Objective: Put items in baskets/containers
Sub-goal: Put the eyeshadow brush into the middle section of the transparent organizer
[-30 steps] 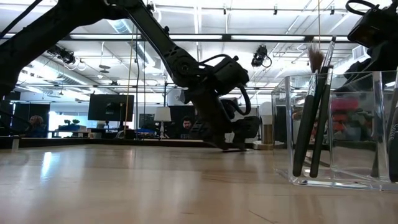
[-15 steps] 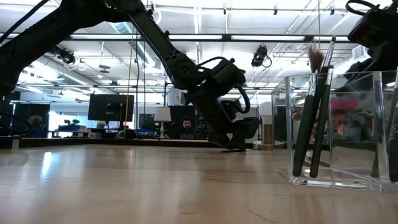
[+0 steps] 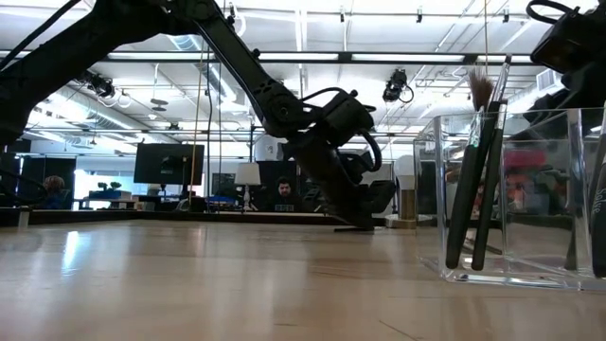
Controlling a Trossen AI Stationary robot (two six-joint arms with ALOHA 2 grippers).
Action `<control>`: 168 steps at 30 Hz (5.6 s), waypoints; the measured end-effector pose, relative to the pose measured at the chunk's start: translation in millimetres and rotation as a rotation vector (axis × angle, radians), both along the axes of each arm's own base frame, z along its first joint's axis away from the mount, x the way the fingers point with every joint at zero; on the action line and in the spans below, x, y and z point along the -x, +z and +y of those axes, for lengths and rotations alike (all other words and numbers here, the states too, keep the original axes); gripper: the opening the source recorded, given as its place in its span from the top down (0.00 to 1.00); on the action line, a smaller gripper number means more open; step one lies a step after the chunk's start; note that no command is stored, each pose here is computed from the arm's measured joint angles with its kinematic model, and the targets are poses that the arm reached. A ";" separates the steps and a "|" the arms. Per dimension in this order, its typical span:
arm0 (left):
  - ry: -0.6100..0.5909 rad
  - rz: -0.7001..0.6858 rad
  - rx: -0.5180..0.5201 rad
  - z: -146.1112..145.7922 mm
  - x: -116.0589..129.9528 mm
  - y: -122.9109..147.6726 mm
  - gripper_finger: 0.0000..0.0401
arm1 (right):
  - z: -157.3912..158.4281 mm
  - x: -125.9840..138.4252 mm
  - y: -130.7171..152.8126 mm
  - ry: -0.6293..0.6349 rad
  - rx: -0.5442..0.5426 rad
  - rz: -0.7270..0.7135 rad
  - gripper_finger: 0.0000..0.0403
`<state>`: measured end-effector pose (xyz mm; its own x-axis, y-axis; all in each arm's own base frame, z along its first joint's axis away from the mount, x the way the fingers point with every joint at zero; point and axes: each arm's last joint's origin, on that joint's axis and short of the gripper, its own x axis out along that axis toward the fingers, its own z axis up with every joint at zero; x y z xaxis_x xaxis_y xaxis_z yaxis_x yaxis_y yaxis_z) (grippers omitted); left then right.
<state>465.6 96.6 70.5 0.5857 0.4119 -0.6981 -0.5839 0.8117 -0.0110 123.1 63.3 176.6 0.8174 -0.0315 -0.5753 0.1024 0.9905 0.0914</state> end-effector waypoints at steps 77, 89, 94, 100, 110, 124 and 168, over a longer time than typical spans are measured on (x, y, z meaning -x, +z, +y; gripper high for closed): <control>-0.574 -0.830 -0.149 -144.0 -28.7 121.1 0.96 | 3.3 12.9 -4.0 0.006 0.082 -0.642 0.59; -0.572 -0.831 -0.150 -143.4 -28.7 121.2 0.95 | 4.7 17.2 2.4 -0.022 0.076 -0.688 0.64; -0.571 -0.831 -0.150 -143.4 -28.7 121.2 0.95 | 4.8 17.2 2.4 -0.019 0.076 -0.688 0.82; -0.568 -0.832 -0.144 -143.0 -28.7 121.1 0.95 | 5.9 17.8 3.2 -0.014 0.090 -0.686 0.96; -0.614 -0.828 -0.129 -144.3 -28.0 123.2 0.69 | 19.8 18.9 55.5 -0.024 0.218 -0.516 0.98; -0.396 -0.358 -0.247 -168.2 32.5 202.1 0.37 | 43.5 29.9 86.0 0.250 -0.082 -0.489 0.98; -0.003 -0.360 -0.325 -239.9 60.8 185.9 0.42 | 84.9 -46.2 -3.8 0.212 -0.077 -0.083 0.71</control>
<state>404.8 -143.3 256.4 0.7679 0.5729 -0.2867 -0.5872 0.8083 0.0423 169.3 148.2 172.7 0.8458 0.1873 -0.4996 -0.1184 0.9789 0.1665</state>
